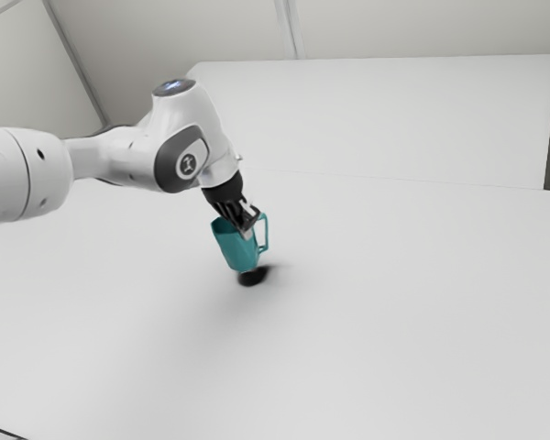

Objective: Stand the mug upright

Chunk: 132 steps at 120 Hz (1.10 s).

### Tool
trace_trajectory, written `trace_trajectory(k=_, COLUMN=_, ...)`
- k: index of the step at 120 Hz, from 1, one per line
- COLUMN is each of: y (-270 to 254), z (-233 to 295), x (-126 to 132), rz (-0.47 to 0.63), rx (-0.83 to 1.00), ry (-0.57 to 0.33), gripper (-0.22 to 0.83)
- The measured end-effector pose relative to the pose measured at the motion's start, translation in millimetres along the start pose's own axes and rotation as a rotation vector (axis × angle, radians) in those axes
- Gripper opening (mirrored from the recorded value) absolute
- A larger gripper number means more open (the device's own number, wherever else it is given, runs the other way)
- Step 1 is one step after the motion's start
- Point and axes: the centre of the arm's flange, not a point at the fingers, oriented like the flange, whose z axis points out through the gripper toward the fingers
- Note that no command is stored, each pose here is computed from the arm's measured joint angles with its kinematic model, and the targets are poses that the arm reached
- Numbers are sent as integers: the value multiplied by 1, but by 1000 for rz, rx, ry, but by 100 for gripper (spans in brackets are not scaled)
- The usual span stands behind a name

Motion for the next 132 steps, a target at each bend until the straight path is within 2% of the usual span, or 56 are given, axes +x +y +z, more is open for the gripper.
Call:
trace_trajectory(k=26, y=2, z=9, x=30, rz=25, rx=-48, ry=-11, gripper=-17)
trace_trajectory(k=62, y=1, z=20, x=75, rz=5, rx=-48, ry=-28, gripper=-17)
trace_trajectory(k=114, y=6, z=37, x=82, rz=-8, rx=-52, ry=-44, gripper=-17)
trace_trajectory(k=132, y=5, z=26, x=82, rz=-5, rx=-58, ry=-58, gripper=16)
